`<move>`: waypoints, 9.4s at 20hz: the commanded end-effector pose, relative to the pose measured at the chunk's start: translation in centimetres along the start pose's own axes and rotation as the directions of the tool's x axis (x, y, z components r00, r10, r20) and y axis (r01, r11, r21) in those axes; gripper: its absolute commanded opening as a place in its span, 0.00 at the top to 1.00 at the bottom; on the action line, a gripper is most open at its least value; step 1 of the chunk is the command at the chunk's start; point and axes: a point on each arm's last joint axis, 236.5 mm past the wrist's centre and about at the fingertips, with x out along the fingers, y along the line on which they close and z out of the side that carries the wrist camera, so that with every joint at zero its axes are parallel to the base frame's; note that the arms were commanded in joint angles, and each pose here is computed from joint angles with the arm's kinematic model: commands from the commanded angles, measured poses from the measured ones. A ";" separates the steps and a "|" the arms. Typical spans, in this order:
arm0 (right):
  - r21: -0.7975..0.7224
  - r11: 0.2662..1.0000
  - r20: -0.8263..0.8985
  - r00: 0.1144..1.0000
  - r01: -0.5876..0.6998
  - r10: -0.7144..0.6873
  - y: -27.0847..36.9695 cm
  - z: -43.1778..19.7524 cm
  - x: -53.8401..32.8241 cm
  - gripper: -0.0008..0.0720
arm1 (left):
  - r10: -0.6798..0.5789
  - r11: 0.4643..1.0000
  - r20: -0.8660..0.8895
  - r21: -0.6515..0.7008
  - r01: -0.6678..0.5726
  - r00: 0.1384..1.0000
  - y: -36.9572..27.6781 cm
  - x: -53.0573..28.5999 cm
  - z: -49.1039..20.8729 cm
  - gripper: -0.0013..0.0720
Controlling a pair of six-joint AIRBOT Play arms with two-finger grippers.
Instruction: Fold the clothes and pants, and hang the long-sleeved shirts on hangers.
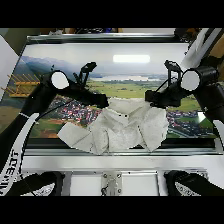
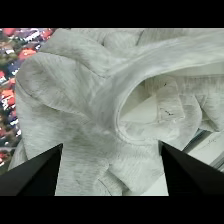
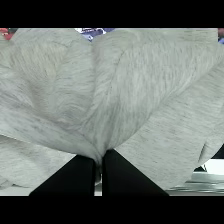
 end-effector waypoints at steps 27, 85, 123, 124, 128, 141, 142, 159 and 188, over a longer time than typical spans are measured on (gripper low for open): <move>0.002 1.000 0.000 1.000 -0.004 0.004 0.1 0.0 0.0 0.95 | 0.768 0.549 -0.320 -0.118 -0.828 0.555 43.6 -5.7 -11.2 0.10; 0.004 1.000 -0.005 1.000 -0.014 0.014 0.4 -0.1 0.0 0.95 | -0.290 0.589 0.096 0.802 0.099 0.952 8.4 -12.1 -4.0 0.97; -0.213 0.969 -0.071 0.991 -0.128 0.116 3.2 -1.7 -7.5 0.96 | -0.377 0.487 -0.037 0.842 0.231 0.926 5.1 2.8 -8.3 0.97; -0.225 0.965 -0.077 0.990 -0.133 0.118 3.6 -1.9 -7.4 0.96 | -0.391 0.491 -0.021 0.841 0.228 0.920 4.7 2.7 -7.9 0.97; -0.281 0.948 -0.086 0.988 -0.147 0.128 5.5 -1.9 -7.1 0.96 | -0.392 0.486 -0.033 0.842 0.237 0.919 4.7 2.7 -8.2 0.97; -0.432 0.834 -0.079 0.935 -0.343 0.344 17.7 -2.9 -5.3 0.96 | -0.403 0.478 -0.048 0.841 0.255 0.914 4.4 2.6 -8.6 0.97; -0.435 0.832 -0.085 0.935 -0.345 0.344 18.0 -3.1 -4.9 0.96 | -0.403 0.478 -0.048 0.841 0.255 0.914 4.4 2.6 -8.6 0.97; -0.505 0.802 -0.142 0.947 -0.319 0.288 15.8 -4.9 -6.3 0.26 | -0.405 0.477 -0.052 0.840 0.259 0.913 4.4 2.6 -8.7 0.97; -0.789 0.550 0.183 0.749 -0.274 0.636 -6.4 0.7 -7.9 0.25 | -0.436 0.455 -0.090 0.836 0.305 0.896 3.7 2.2 -9.6 0.97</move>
